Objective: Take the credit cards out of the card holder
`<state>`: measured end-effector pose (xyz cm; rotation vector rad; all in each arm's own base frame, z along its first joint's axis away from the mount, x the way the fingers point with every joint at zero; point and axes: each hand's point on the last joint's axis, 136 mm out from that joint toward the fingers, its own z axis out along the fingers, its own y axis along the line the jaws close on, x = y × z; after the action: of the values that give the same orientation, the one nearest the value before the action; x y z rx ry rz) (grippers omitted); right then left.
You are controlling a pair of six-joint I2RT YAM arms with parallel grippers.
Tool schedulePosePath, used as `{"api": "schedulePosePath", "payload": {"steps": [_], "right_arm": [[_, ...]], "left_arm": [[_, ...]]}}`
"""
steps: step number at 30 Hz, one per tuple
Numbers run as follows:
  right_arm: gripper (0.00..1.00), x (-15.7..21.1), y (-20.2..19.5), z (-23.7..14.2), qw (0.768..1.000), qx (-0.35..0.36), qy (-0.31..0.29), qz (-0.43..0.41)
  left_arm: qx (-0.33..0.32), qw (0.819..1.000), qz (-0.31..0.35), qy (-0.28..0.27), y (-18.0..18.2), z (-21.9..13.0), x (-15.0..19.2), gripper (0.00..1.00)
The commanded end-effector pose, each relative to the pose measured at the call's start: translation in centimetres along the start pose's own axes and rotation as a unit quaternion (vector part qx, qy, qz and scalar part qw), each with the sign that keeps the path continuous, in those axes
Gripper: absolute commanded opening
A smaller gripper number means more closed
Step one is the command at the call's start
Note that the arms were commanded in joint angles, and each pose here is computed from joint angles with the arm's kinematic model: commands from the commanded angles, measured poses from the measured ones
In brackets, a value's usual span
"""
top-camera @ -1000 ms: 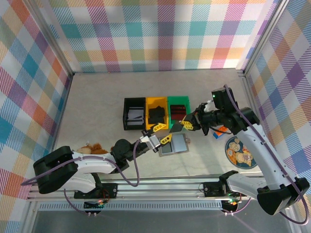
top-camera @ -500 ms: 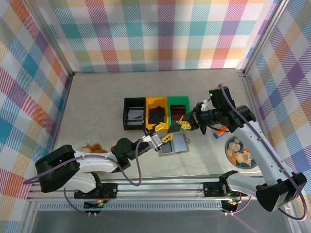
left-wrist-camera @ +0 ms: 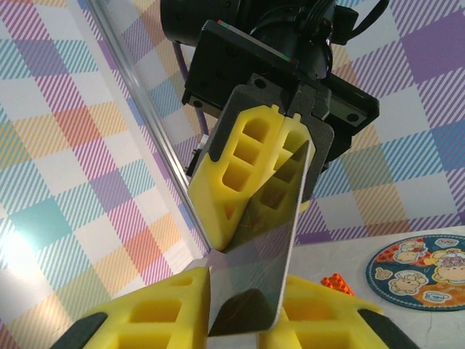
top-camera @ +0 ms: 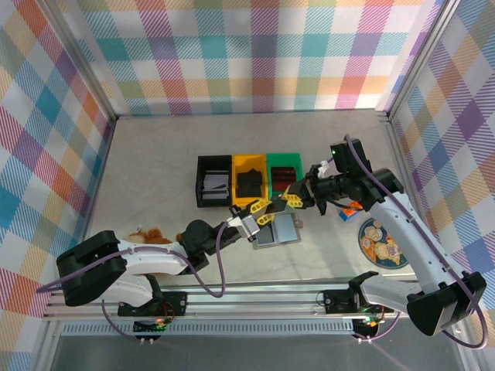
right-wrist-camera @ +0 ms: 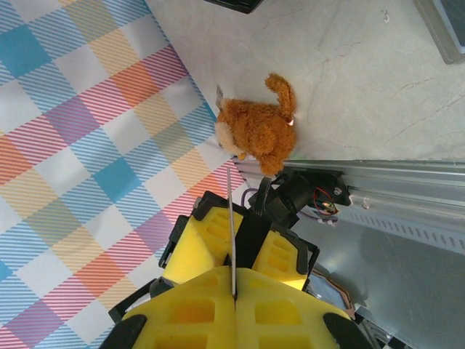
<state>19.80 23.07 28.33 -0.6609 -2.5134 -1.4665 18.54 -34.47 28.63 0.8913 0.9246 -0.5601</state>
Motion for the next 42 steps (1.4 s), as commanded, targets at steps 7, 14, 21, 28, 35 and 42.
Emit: {"api": "schedulePosePath", "payload": {"steps": [7, 14, 21, 28, 35, 42], "right_arm": [[0.0, 0.5, 0.6, 0.2, 1.0, -0.015, 0.018, -0.008], [0.0, 0.6, 0.3, 0.4, 1.0, -0.011, 0.02, -0.008], [0.29, 0.2, -0.1, 0.4, 1.0, -0.006, 0.01, -0.012], [0.63, -2.3, -0.5, -2.5, 0.998, -0.002, -0.067, -0.021], [0.77, -5.3, -0.9, -5.8, 0.992, -0.011, -0.126, -0.026], [0.83, -6.8, -1.8, -7.3, 0.98, 0.031, -0.189, -0.053]], "left_arm": [[-0.006, 0.999, 0.002, -0.04, 0.5, 0.4, -2.4, 0.18], [-0.024, 0.999, -0.007, -0.042, 1.3, 0.7, -2.9, 0.07], [-0.033, 0.999, -0.012, -0.038, 1.8, 0.7, -3.1, 0.0], [-0.086, 0.99, -0.111, -0.032, 4.6, 0.1, -2.9, 0.0], [-0.171, 0.917, -0.359, -0.036, 9.0, -0.9, 0.7, 0.0], [-0.284, 0.814, -0.505, -0.033, 11.7, -3.2, 6.8, 0.0]]}}
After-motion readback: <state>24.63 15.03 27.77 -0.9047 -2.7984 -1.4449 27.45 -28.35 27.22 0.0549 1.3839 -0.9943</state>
